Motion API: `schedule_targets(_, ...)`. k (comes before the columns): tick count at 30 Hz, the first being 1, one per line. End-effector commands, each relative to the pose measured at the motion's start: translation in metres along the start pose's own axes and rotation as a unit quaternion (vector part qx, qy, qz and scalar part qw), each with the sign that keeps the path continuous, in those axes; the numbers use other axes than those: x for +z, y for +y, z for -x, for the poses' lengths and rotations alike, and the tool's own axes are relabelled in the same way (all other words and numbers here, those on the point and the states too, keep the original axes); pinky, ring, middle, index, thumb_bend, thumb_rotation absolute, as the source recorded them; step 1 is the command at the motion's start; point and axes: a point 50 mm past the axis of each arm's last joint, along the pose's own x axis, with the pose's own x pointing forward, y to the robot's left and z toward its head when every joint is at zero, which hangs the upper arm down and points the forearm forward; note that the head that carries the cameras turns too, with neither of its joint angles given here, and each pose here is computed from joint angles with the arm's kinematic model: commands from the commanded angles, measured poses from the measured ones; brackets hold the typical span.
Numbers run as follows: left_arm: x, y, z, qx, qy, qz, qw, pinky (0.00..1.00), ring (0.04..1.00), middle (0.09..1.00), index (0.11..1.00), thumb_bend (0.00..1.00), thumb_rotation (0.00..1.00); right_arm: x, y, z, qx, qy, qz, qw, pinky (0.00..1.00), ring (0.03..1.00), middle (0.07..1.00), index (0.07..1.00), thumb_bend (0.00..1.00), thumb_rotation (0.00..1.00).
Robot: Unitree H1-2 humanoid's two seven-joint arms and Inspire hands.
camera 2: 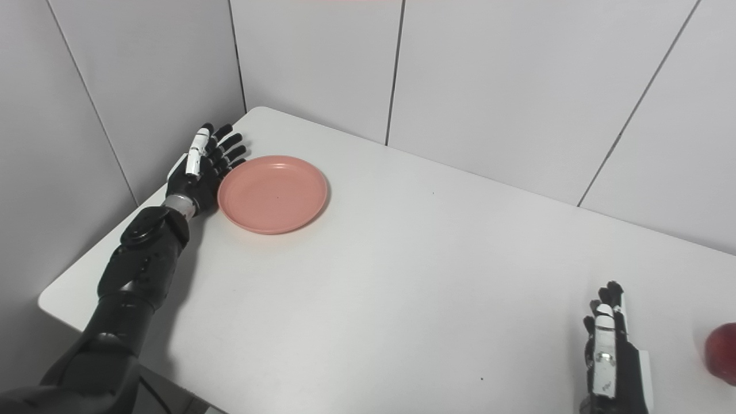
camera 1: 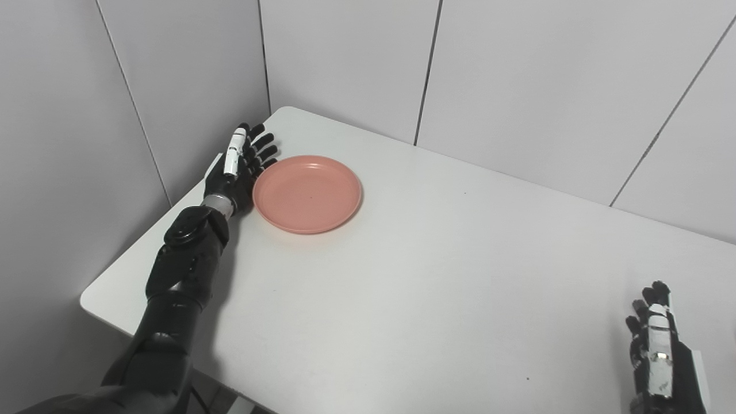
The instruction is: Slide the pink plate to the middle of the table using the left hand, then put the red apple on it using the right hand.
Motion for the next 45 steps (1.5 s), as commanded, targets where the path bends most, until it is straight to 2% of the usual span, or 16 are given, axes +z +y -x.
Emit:
schedule_targets(1, 0.019, -0.006, -0.008, -0.011, -0.025, -0.002, 1.0, 0.93, 0.929, 0.93, 0.911, 0.33, 1.0, 0.018, 0.001, -0.005, 0.004, -0.038, 0.002, 0.999, 1.0, 1.0, 1.0, 1.0, 0.04, 1.0)
schedule_targets(8, 0.018, -0.01, -0.005, -0.025, -0.025, -0.009, 0.999, 0.93, 0.93, 0.932, 0.912, 0.32, 1.0, 0.017, 0.0, -0.006, 0.005, -0.039, 0.0, 0.999, 1.0, 1.0, 1.0, 1.0, 0.03, 1.0)
schedule_targets(31, 0.015, -0.028, 0.0, -0.031, -0.009, 0.015, 0.999, 0.9, 0.913, 0.922, 0.909, 0.32, 1.0, 0.016, 0.001, -0.007, 0.005, -0.041, -0.005, 0.999, 1.0, 1.0, 1.0, 1.0, 0.03, 1.0)
schedule_targets(45, 0.013, -0.044, 0.005, -0.053, -0.01, -0.009, 0.998, 0.92, 0.913, 0.92, 0.903, 0.34, 1.0, 0.016, 0.003, -0.007, 0.004, -0.036, -0.007, 0.999, 1.0, 1.0, 1.0, 1.0, 0.05, 1.0)
